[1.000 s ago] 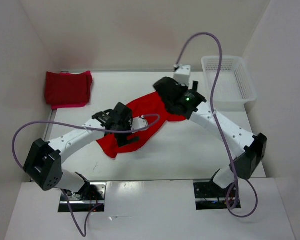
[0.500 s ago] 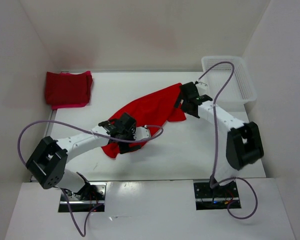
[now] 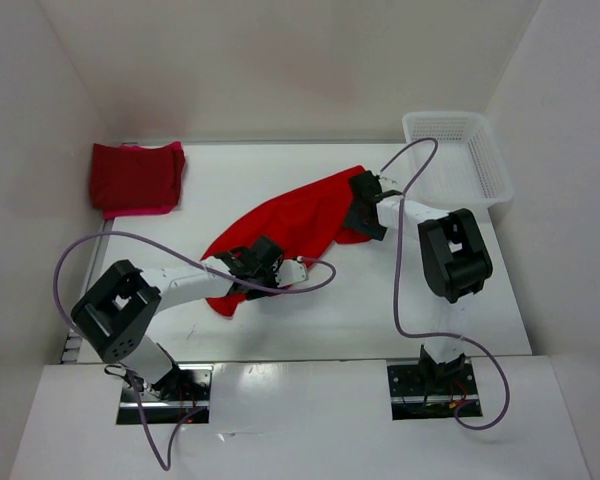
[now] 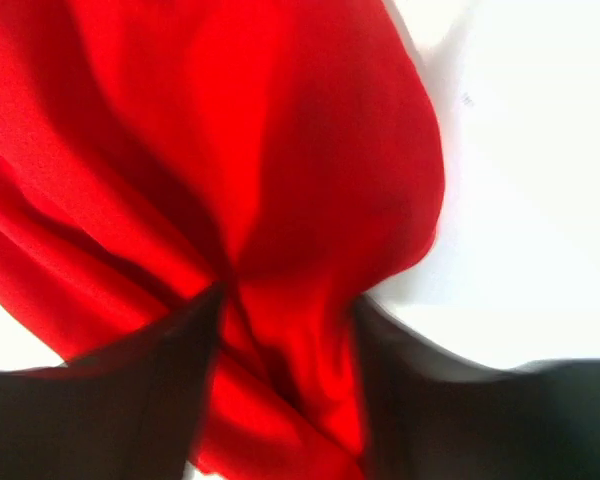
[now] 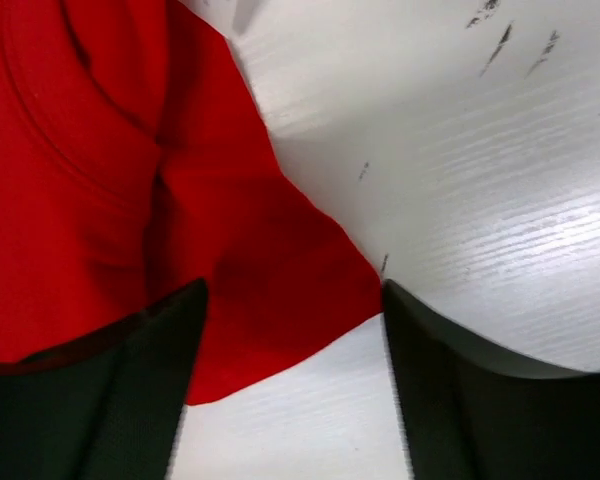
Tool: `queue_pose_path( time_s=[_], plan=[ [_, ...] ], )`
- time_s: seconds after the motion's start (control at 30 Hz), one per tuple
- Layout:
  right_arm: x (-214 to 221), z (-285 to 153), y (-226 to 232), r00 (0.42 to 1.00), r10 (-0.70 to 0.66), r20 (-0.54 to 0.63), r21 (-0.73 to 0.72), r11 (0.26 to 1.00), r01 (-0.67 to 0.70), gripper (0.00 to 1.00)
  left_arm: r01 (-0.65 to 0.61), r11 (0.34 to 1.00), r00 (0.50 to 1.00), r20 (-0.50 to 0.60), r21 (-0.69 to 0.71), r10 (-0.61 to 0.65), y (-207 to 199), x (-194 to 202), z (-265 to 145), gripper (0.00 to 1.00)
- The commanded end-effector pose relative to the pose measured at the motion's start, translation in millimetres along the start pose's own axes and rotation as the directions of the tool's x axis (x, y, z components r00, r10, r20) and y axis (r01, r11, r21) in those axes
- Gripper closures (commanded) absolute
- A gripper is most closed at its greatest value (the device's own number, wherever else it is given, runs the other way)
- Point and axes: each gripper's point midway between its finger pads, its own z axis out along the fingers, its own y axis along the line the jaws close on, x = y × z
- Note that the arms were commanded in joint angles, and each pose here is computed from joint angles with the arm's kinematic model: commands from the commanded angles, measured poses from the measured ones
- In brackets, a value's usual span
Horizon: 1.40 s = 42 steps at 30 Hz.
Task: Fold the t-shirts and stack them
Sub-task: Flatten out the tshirt
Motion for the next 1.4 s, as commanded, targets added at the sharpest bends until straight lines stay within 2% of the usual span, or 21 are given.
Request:
queue_pose_path(
  time_s=[0.0, 0.03, 0.1, 0.17, 0.2, 0.23, 0.37, 0.4, 0.53, 0.63, 0.67, 0.8, 0.87, 0.9, 0.93, 0.97, 1.0, 1.07, 1.2, 1.27, 1.37],
  plan=[
    [6.7, 12.9, 3.8, 0.999, 0.005, -0.041, -0.005, 1.000, -0.005, 0.29, 0.023, 1.000, 0.998, -0.055, -0.013, -0.024, -5.5, 15.1, 15.8, 0.45],
    [6.7, 12.9, 3.8, 0.999, 0.005, -0.041, -0.005, 1.000, -0.005, 0.35, 0.024, 1.000, 0.998, -0.052, -0.016, -0.024, -3.2, 11.6, 16.7, 0.62],
    [9.0, 12.5, 1.7, 0.999, 0.002, -0.050, 0.002, 1.000, -0.002, 0.50, 0.021, 1.000, 0.997, -0.071, -0.003, -0.021, -5.5, 14.2, 20.1, 0.81],
    [11.6, 10.9, -0.9, 0.999, 0.010, -0.053, 0.006, 1.000, -0.010, 0.76, 0.043, 0.999, 0.996, -0.077, -0.026, -0.045, -1.4, 12.9, 22.0, 1.00],
    [12.9, 8.7, -6.3, 0.998, 0.026, -0.064, 0.011, 1.000, -0.026, 0.83, 0.043, 0.998, 0.996, -0.077, -0.044, -0.047, 3.3, 10.9, 20.8, 1.00],
    [15.5, 7.1, -8.8, 0.997, 0.037, -0.067, 0.014, 0.999, -0.036, 0.97, 0.065, 0.996, 0.994, -0.088, -0.062, -0.070, 7.5, 14.8, 20.4, 1.00],
    [9.7, -20.0, -21.1, 0.996, 0.068, -0.054, 0.024, 0.997, -0.067, 1.00, 0.218, 0.968, 0.976, 0.053, -0.121, -0.213, 67.8, -6.6, -26.7, 1.00],
    [4.5, -37.5, -23.5, 0.996, 0.073, -0.041, 0.012, 0.997, -0.072, 1.00, 0.278, 0.945, 0.959, 0.112, -0.170, -0.262, 103.5, -13.6, -47.8, 1.00],
    [-14.4, -86.6, -36.0, 0.995, 0.100, 0.028, 0.002, 0.995, -0.100, 1.00, 0.374, 0.891, 0.922, 0.209, -0.256, -0.327, 181.0, -17.4, -113.7, 1.00],
    [-33.8, -131.6, -40.1, 0.989, 0.117, 0.095, -0.050, 0.992, -0.113, 1.00, 0.429, 0.863, 0.894, 0.259, -0.266, -0.365, 216.2, -15.3, -137.5, 1.00],
    [-41.3, -144.3, -39.6, 0.987, 0.106, 0.118, -0.070, 0.993, -0.098, 1.00, 0.461, 0.846, 0.870, 0.328, -0.269, -0.369, 233.8, -28.6, -154.7, 0.99],
    [-49.7, -184.5, -40.7, 0.986, 0.078, 0.147, -0.141, 0.988, -0.057, 1.00, 0.527, 0.798, 0.832, 0.368, -0.293, -0.414, 272.9, -20.3, -164.1, 0.92],
    [-48.6, -198.0, -35.1, 0.989, 0.049, 0.140, -0.197, 0.980, -0.020, 1.00, 0.543, 0.776, 0.832, 0.335, -0.322, -0.443, 289.2, -8.4, -148.8, 0.84],
    [-47.8, -202.7, -32.7, 0.989, 0.050, 0.137, -0.220, 0.975, -0.019, 1.00, 0.542, 0.782, 0.836, 0.290, -0.308, -0.466, 290.6, -3.1, -126.6, 0.79],
    [-46.8, -206.9, -30.8, 0.990, 0.040, 0.136, -0.240, 0.971, -0.006, 1.00, 0.548, 0.775, 0.833, 0.294, -0.315, -0.469, 302.2, -3.9, -126.3, 0.56],
    [-44.7, -211.1, -27.3, 0.991, 0.039, 0.125, -0.268, 0.964, -0.004, 1.00, 0.547, 0.779, 0.834, 0.278, -0.306, -0.477, 304.2, -3.2, -117.0, 0.45],
    [-50.1, -219.2, -26.2, 0.988, 0.040, 0.147, -0.283, 0.959, 0.004, 1.00, 0.547, 0.788, 0.837, 0.213, -0.283, -0.505, 300.2, 5.9, -90.3, 0.39],
    [-55.9, -226.5, -24.2, 0.986, 0.046, 0.159, -0.293, 0.956, 0.003, 1.00, 0.560, 0.777, 0.828, 0.199, -0.286, -0.524, 305.3, 7.3, -81.7, 0.29],
    [-64.7, -233.1, -32.7, 0.980, 0.037, 0.193, -0.250, 0.968, 0.013, 1.00, 0.561, 0.784, 0.820, 0.307, -0.264, -0.483, 297.0, -5.7, -116.2, 0.21],
    [-63.7, -235.6, -35.0, 0.980, 0.028, 0.196, -0.248, 0.969, 0.022, 1.00, 0.491, 0.826, 0.860, 0.306, -0.278, -0.408, 280.0, -13.6, -136.1, 0.21],
    [-67.2, -237.7, -35.9, 0.977, 0.013, 0.212, -0.242, 0.970, 0.039, 1.00, 0.390, 0.900, 0.916, 0.185, -0.197, -0.356, 228.5, -3.3, -115.2, 0.21]
  ],
)
